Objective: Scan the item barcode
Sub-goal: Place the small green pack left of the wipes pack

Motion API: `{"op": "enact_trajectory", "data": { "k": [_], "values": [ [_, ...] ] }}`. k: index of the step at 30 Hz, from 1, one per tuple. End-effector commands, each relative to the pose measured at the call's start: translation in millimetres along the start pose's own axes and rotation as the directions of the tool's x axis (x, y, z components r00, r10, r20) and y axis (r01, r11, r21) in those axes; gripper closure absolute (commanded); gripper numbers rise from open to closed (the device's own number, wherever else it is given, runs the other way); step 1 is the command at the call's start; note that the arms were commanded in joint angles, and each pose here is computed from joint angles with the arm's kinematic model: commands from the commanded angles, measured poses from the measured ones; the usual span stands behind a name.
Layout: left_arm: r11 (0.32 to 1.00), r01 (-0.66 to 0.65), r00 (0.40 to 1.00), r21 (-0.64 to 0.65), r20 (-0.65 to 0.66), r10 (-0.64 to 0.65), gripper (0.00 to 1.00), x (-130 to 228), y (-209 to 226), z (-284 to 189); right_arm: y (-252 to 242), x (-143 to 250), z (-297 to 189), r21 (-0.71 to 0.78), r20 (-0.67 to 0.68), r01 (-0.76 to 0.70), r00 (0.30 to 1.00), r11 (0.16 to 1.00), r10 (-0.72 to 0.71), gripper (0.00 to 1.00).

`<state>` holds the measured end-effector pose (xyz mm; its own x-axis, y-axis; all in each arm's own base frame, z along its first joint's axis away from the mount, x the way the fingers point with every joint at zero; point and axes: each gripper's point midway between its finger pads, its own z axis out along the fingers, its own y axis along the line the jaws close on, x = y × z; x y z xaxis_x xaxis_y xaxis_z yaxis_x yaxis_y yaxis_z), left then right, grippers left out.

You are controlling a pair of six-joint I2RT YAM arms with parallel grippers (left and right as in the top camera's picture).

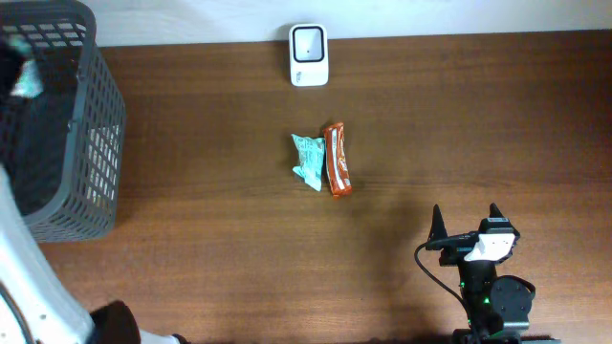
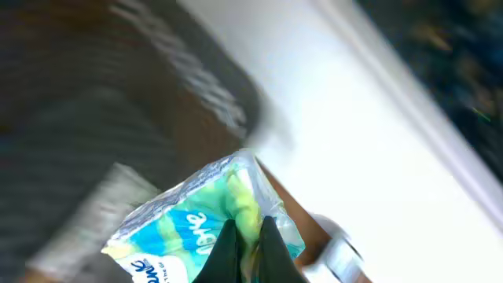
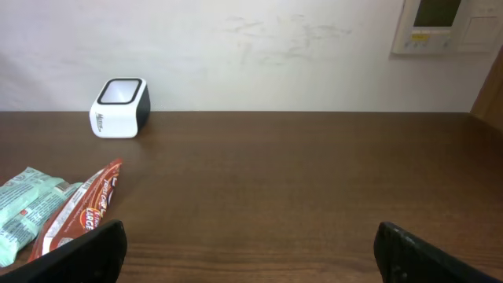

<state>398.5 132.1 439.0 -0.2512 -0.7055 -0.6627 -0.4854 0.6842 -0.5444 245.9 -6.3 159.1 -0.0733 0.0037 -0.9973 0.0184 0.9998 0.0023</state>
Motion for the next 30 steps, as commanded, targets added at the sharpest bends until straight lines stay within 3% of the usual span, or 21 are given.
{"op": "enact_trajectory", "data": {
  "k": [1,3,7,8,14,16,18,21,23,27,30],
  "values": [
    [0.978,-0.089,0.986,0.189,-0.124,0.114,1.0,54,-70,-3,-2,3,0,0.013,-0.003,-0.008,1.0,1.0,0.008,0.01],
    [0.96,-0.154,0.964,0.235,-0.178,0.198,1.0,86,-95,6,-2,3,0,0.013,-0.003,-0.008,1.0,1.0,0.008,0.01],
    [0.896,-0.33,0.835,0.296,-0.352,0.424,1.0,200,-141,49,-3,3,0,0.013,-0.003,-0.008,1.0,1.0,0.008,0.01],
    [0.886,-0.379,0.788,0.268,-0.409,0.46,1.0,235,-140,66,-2,3,0,0.013,-0.003,-0.008,1.0,1.0,0.008,0.01],
    [0.792,-0.593,0.584,0.148,-0.598,0.549,1.0,355,-107,125,-2,3,0,0.013,-0.003,-0.008,1.0,1.0,0.008,0.01],
    [0.729,-0.665,0.472,0.163,-0.665,0.579,1.0,400,-90,142,-3,3,0,0.013,-0.003,-0.008,1.0,1.0,0.008,0.01],
    [0.635,-0.737,0.323,0.229,-0.707,0.63,1.0,441,-72,152,-2,3,0,0.013,-0.003,-0.008,1.0,1.0,0.008,0.01],
    [0.525,-0.79,0.151,0.316,-0.73,0.666,1.0,471,-51,157,-3,3,0,0.013,-0.003,-0.008,1.0,1.0,0.008,0.01],
    [0.471,-0.807,0.079,0.356,-0.726,0.683,1.0,478,-42,161,-2,3,0,0.013,-0.003,-0.008,1.0,1.0,0.008,0.01],
    [0.364,-0.897,0.079,0.249,-0.722,0.688,0.97,449,-26,173,-2,3,0,0.013,-0.003,-0.008,1.0,1.0,0.008,0.01],
    [0.402,-0.873,0.083,0.278,-0.727,0.682,0.98,455,-28,172,-2,3,0,0.013,-0.003,-0.008,1.0,1.0,0.008,0.01]
  ]
}}
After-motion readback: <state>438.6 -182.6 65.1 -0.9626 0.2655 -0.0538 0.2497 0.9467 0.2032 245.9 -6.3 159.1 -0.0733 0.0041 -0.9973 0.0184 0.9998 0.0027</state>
